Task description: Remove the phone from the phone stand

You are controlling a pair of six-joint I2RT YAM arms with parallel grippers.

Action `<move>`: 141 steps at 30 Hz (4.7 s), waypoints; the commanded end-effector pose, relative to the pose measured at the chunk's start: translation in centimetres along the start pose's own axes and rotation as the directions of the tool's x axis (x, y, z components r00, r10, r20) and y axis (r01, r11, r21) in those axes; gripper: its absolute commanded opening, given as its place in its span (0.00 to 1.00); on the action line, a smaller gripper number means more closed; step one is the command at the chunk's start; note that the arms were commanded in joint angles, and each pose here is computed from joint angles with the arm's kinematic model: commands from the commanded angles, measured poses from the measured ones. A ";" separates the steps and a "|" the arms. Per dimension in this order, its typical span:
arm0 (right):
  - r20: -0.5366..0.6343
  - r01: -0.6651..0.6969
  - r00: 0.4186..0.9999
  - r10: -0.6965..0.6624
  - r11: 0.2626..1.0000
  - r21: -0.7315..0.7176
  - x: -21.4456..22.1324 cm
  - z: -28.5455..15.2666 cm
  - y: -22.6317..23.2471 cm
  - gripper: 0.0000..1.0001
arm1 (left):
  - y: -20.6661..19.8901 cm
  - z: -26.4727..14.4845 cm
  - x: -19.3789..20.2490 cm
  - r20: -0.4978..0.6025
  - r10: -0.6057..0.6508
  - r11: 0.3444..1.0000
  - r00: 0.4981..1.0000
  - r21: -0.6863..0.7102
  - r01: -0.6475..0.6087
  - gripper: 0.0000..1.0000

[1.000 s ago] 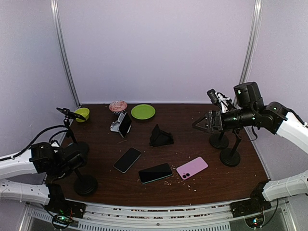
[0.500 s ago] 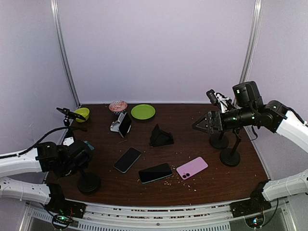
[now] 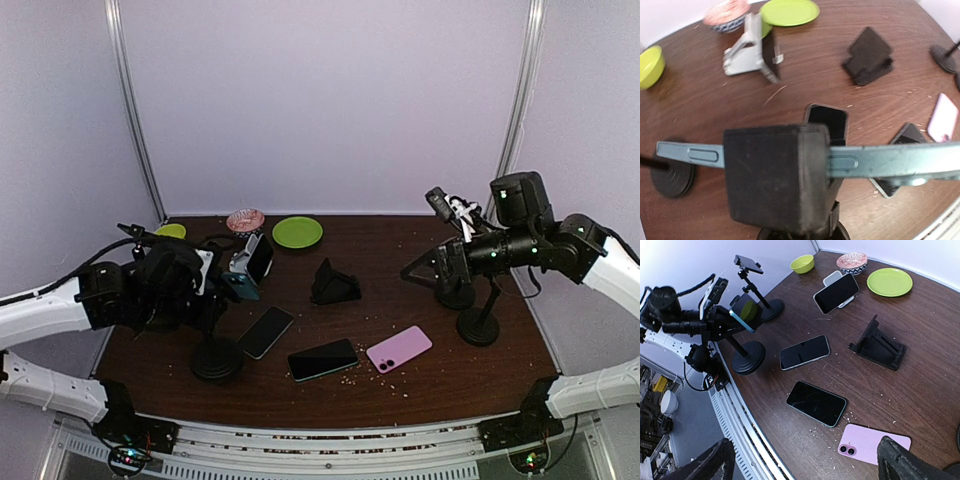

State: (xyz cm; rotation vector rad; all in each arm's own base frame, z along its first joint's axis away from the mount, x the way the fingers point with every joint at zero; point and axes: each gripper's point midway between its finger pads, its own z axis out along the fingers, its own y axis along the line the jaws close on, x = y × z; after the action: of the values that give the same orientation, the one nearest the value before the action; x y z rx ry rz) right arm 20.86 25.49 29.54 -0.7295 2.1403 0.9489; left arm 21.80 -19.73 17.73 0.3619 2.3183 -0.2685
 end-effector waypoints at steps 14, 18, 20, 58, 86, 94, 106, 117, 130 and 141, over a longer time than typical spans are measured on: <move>0.200 0.367 0.909 -0.366 0.930 0.034 -1.9 3.0 5.0 0.94 | -15.6 -1.2 -13.1 0.119 0.121 0.915 0.986 0.372 -0.157 0.00; 0.216 0.415 0.878 -0.427 0.904 0.102 -2.4 3.4 4.2 0.93 | -17.5 -1.5 -14.4 0.122 0.124 0.900 0.985 0.404 -0.163 0.00; 0.216 0.443 0.858 -0.465 0.885 0.144 -2.8 3.6 3.8 0.92 | -18.1 -1.8 -15.2 0.128 0.110 0.894 0.986 0.420 -0.154 0.00; 0.126 0.579 0.780 -0.613 0.784 0.225 -5.6 8.3 3.8 0.18 | -21.6 -1.2 -15.8 0.115 0.123 0.860 0.986 0.484 -0.164 0.00; 0.225 0.441 0.803 -0.551 0.805 0.397 -8.4 1.7 2.7 0.00 | -23.2 -1.9 -16.1 0.110 0.031 0.795 0.993 0.600 -0.091 0.60; 0.280 0.433 0.783 -0.556 0.810 0.396 -9.3 0.0 3.4 0.00 | -25.1 -3.0 -16.1 0.127 0.029 0.697 0.991 0.708 -0.111 0.56; 0.334 0.456 0.764 -0.552 0.828 0.326 -9.4 -1.1 5.2 0.00 | -26.7 -1.7 -17.6 0.164 0.030 0.690 0.986 0.710 -0.139 0.43; 0.334 0.449 0.770 -0.544 0.834 0.322 -9.3 -0.9 5.2 0.00 | -28.0 -1.5 -18.1 0.179 0.021 0.654 0.984 0.742 -0.149 0.21; 0.271 0.472 0.773 -0.573 0.806 0.357 -7.6 0.4 3.6 0.00 | -25.2 -0.1 -18.7 0.026 -0.189 0.731 0.982 0.671 0.123 0.00; 0.258 0.459 0.822 -0.508 0.858 0.230 -3.9 2.1 4.3 0.00 | -23.8 2.3 -17.4 -0.018 -0.268 0.779 0.963 0.584 0.227 0.00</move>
State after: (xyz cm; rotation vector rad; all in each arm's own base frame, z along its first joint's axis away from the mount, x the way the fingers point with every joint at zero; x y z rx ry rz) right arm 23.01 29.29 29.97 -0.9608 1.7191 0.3917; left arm 24.06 -46.69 28.70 0.5205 2.2375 -1.1323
